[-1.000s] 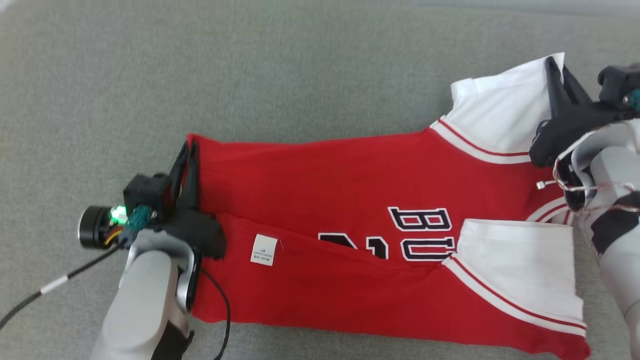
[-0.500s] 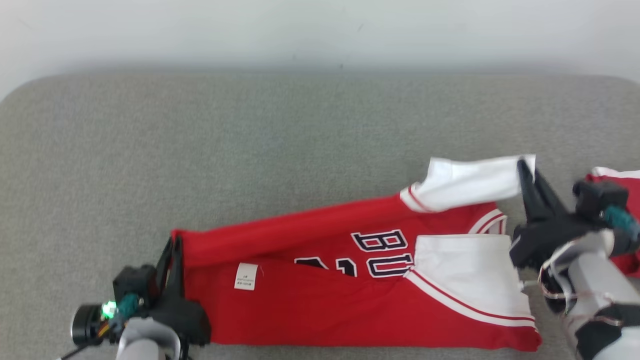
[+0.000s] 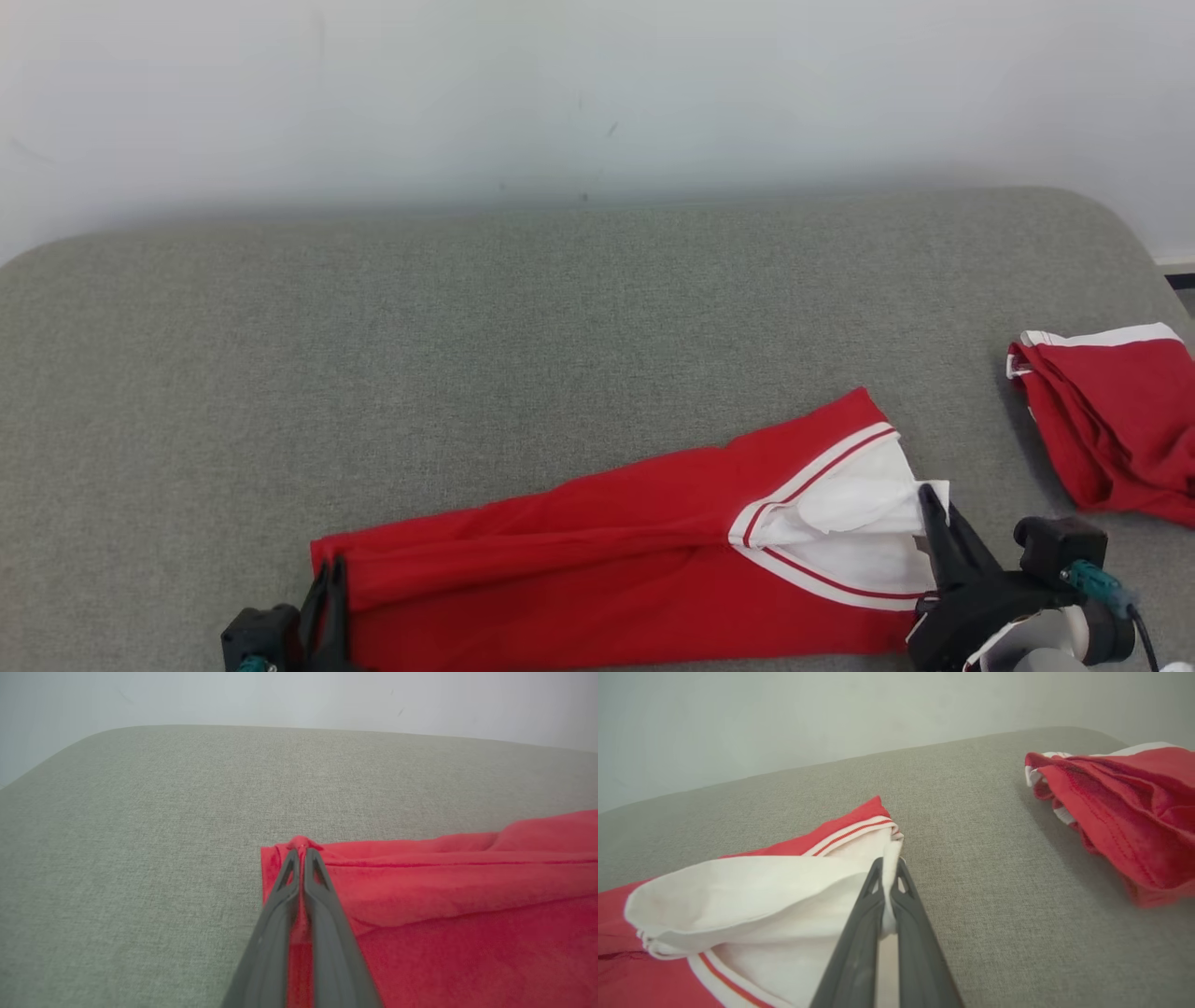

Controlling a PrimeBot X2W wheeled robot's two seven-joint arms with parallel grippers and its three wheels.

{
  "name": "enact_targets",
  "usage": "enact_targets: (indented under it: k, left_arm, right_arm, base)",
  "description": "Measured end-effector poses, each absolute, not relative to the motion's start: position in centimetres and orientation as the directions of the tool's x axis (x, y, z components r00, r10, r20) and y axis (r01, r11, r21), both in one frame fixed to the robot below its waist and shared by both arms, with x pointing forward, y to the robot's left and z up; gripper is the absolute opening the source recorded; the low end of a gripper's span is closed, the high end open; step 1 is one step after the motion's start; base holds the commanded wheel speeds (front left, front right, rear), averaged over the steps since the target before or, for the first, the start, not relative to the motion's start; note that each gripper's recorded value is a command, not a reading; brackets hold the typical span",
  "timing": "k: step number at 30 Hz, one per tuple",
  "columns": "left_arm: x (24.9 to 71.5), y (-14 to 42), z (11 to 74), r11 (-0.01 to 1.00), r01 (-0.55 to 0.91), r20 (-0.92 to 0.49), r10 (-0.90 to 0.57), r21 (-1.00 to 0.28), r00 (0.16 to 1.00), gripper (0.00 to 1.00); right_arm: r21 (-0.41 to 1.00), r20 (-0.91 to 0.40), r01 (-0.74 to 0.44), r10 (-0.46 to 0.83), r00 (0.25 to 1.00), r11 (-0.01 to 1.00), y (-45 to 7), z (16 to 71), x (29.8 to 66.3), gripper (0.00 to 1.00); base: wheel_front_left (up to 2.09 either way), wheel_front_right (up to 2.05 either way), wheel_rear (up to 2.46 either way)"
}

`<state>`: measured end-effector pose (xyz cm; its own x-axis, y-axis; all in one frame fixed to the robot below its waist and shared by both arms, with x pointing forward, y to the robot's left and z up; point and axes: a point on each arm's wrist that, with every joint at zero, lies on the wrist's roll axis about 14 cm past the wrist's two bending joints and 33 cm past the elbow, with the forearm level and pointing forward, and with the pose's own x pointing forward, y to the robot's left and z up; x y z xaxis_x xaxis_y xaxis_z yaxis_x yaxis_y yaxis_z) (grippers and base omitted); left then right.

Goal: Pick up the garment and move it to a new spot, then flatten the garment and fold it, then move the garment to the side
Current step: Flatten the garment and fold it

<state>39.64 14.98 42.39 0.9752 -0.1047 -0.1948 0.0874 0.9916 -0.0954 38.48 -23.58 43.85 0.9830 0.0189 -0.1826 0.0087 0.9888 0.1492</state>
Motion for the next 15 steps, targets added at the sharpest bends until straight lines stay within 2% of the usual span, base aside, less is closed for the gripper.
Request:
enact_targets:
  k: [5, 6, 7, 8, 9, 15]
  left_arm:
    - [39.3, 14.9, 42.0, 0.992, 0.093, -0.205, -0.108, -0.081, 0.973, 0.00]
    - [39.4, 14.9, 42.0, 0.993, 0.091, -0.206, -0.106, -0.081, 0.973, 0.03]
    - [39.4, 15.0, 42.0, 0.993, 0.087, -0.206, -0.101, -0.077, 0.973, 0.34]
    - [39.4, 15.1, 41.9, 0.994, 0.079, -0.208, -0.094, -0.076, 0.974, 0.52]
    - [39.2, 15.3, 41.8, 0.994, 0.072, -0.211, -0.087, -0.076, 0.974, 1.00]
    - [37.8, 17.0, 42.0, 0.998, 0.007, -0.202, -0.018, -0.057, 0.979, 1.00]
  right_arm:
    - [0.153, -0.215, 0.027, 0.007, 0.977, 0.988, -23.5, 42.7, 37.7, 0.00]
    - [0.154, -0.218, 0.032, 0.003, 0.976, 0.988, -23.6, 42.6, 37.7, 0.00]
    - [0.153, -0.220, 0.034, 0.000, 0.975, 0.988, -23.7, 42.5, 37.7, 0.44]
    - [0.154, -0.223, 0.040, -0.005, 0.975, 0.987, -23.8, 42.4, 37.6, 0.73]
    - [0.154, -0.226, 0.044, -0.008, 0.974, 0.987, -23.9, 42.4, 37.6, 1.00]
    - [0.175, -0.187, 0.095, -0.061, 0.980, 0.980, -25.2, 43.4, 37.3, 1.00]
  base:
    - [0.00, 0.00, 0.00]
    - [0.00, 0.00, 0.00]
    - [0.00, 0.00, 0.00]
    - [0.00, 0.00, 0.00]
    - [0.00, 0.00, 0.00]
    - [0.00, 0.00, 0.00]
